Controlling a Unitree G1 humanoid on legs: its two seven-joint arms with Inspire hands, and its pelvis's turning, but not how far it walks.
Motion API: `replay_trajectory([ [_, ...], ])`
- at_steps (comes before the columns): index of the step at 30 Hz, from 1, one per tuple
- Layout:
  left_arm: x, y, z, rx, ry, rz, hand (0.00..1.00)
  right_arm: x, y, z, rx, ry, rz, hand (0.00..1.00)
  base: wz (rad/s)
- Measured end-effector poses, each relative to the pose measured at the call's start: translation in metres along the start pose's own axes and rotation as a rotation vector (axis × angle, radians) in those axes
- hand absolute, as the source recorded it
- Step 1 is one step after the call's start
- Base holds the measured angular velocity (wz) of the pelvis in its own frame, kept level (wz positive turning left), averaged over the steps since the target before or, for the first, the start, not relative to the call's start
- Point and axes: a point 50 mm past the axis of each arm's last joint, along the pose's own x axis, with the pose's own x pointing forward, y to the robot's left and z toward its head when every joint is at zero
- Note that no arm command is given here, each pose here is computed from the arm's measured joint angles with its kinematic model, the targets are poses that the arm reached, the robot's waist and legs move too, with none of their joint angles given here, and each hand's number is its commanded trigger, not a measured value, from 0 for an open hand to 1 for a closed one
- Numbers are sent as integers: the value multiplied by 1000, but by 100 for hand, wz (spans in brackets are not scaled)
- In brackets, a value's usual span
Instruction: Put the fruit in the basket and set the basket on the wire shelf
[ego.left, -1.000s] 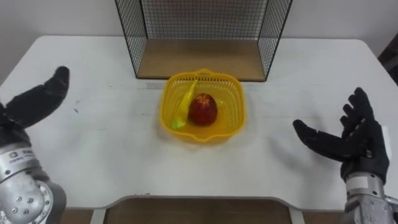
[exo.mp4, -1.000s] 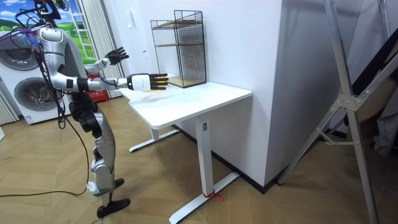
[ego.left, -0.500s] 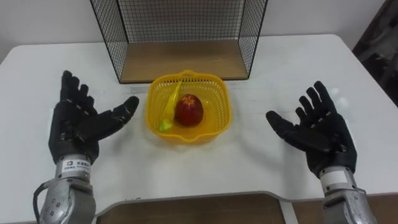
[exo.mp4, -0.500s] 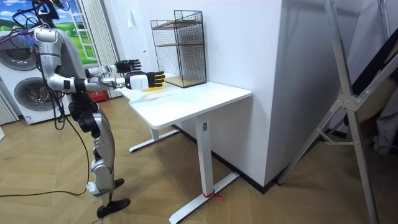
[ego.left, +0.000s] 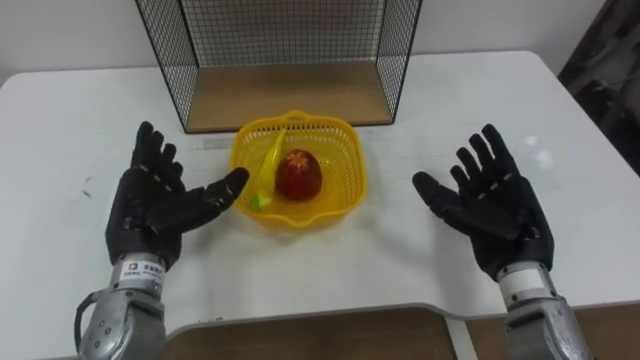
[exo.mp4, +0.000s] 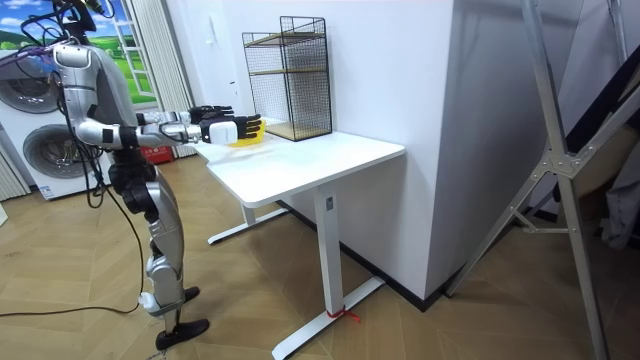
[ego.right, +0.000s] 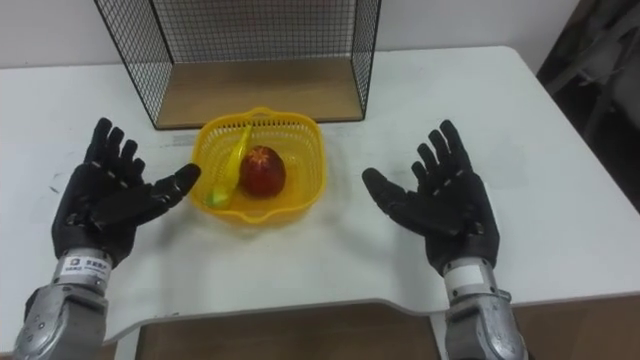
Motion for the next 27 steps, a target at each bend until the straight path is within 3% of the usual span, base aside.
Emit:
replay_trajectory([
  [13, -2, -4, -15, -21, 68, -26, 0, 13, 19, 4, 10, -16, 104, 0, -1],
  [27, -5, -12, -37, -18, 159, -58, 0, 12, 26, -15, 52, 60, 155, 0, 0],
])
